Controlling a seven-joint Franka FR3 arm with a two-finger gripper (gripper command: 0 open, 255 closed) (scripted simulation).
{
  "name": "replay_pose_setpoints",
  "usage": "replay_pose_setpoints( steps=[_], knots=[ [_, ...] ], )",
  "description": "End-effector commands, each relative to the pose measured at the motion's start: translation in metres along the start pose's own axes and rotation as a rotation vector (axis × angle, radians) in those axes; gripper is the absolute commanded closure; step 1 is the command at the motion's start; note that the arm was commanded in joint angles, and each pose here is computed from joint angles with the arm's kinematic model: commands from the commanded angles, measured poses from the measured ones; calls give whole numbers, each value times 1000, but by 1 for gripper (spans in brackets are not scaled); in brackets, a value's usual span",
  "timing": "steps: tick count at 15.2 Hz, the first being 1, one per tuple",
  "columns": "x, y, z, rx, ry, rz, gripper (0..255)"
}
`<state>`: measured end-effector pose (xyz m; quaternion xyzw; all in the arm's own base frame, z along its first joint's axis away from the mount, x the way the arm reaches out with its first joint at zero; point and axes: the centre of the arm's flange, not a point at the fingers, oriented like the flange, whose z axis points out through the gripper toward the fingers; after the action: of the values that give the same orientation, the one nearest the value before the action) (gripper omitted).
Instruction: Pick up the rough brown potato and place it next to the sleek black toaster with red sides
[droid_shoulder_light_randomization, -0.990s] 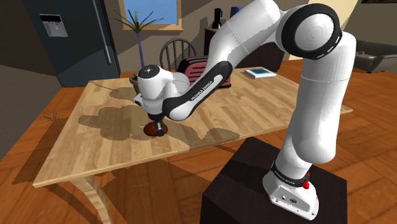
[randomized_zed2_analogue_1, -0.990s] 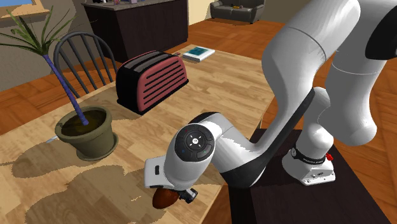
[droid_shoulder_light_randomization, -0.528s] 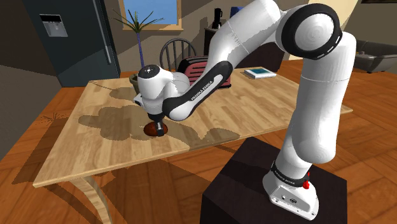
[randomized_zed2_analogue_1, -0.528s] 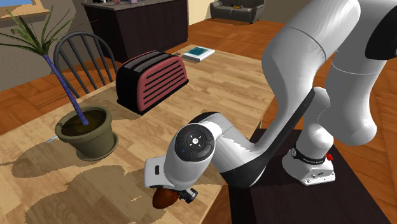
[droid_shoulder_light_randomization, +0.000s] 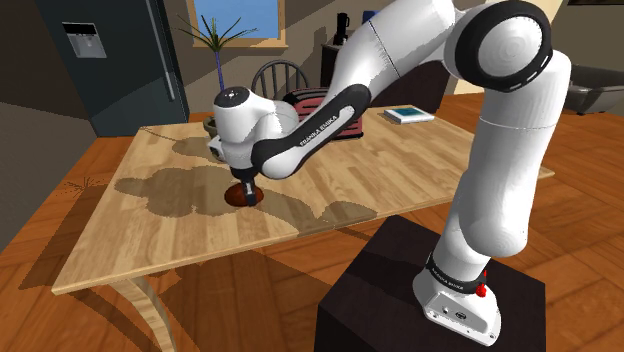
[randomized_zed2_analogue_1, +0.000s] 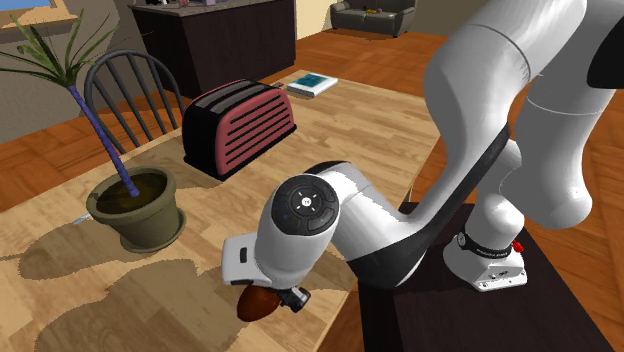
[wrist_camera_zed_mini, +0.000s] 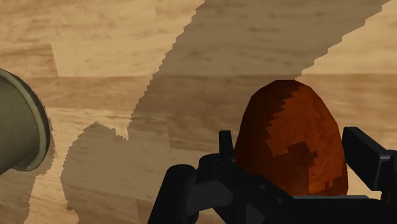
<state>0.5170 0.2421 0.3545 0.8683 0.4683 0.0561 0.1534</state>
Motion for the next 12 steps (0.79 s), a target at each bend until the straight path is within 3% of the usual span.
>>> replay_pose_setpoints(
  steps=[1, 12],
  knots=[
    [-1, 3, -10, 0, 0, 0, 255],
    [-3, 22, -65, 0, 0, 0, 255]
  ],
)
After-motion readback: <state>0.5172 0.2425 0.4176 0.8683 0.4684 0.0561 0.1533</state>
